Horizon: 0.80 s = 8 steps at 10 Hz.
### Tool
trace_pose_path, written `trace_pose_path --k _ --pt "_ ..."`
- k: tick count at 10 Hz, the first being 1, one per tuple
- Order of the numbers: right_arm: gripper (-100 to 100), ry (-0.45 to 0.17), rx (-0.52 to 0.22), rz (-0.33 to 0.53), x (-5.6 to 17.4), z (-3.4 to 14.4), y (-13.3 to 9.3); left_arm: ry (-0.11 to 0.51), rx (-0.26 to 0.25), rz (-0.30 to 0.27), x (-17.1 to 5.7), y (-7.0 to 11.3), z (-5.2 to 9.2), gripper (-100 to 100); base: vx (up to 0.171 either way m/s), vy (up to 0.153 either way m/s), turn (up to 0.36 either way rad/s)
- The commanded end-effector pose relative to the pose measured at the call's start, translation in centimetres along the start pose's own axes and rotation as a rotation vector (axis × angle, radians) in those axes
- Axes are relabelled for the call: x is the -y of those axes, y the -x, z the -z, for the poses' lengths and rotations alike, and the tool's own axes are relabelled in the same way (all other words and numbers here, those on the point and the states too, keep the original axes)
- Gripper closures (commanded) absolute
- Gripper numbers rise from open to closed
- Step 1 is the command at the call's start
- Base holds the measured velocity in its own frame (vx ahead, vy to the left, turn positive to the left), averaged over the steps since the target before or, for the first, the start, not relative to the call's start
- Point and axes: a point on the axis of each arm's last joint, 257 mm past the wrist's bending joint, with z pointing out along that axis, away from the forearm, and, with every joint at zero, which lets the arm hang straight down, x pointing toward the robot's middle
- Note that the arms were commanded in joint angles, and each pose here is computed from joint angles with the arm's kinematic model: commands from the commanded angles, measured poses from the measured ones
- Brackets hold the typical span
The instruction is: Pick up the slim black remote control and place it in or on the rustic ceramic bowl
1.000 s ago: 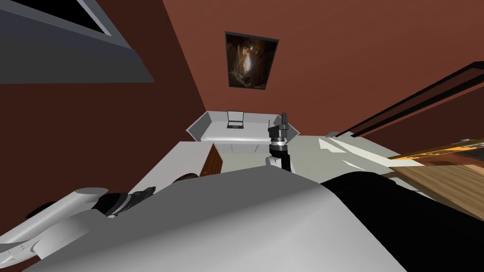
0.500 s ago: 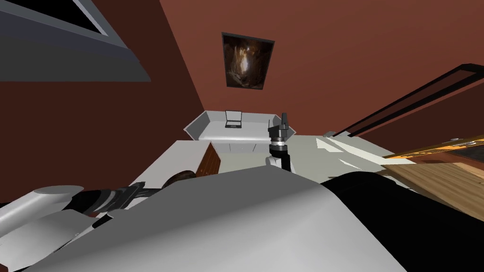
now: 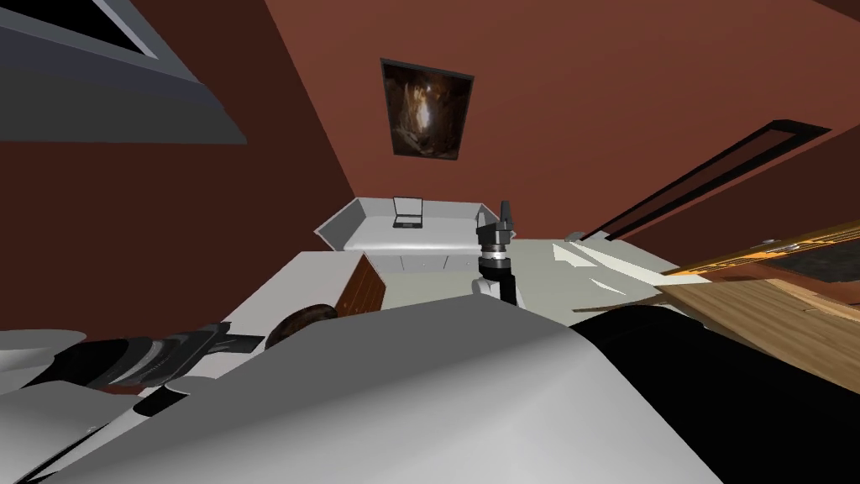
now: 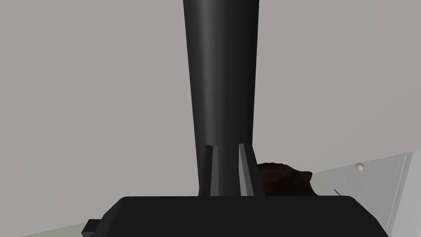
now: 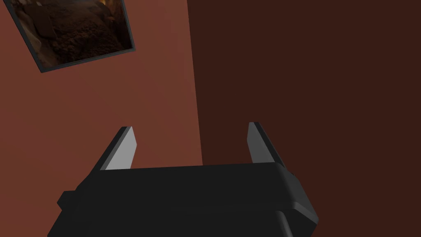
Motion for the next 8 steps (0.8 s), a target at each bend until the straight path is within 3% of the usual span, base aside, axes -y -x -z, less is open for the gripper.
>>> trace_pose_path --k 1,4,8 --pt "0 0.0 0.0 0.0 0.0 0.0 0.0 -0.035 -0.012 0.023 0.6 -0.4 0.3 100 0.032 -0.158 -0.121" --pt "0 0.0 0.0 0.0 0.0 0.0 0.0 -0.111 -0.022 0.059 2.2 -0.4 0.9 100 0.03 -0.15 -0.086" --pt "0 0.0 0.0 0.0 0.0 0.0 0.0 -0.198 0.037 0.095 4.0 1.4 1.5 100 0.025 -0.082 -0.071"
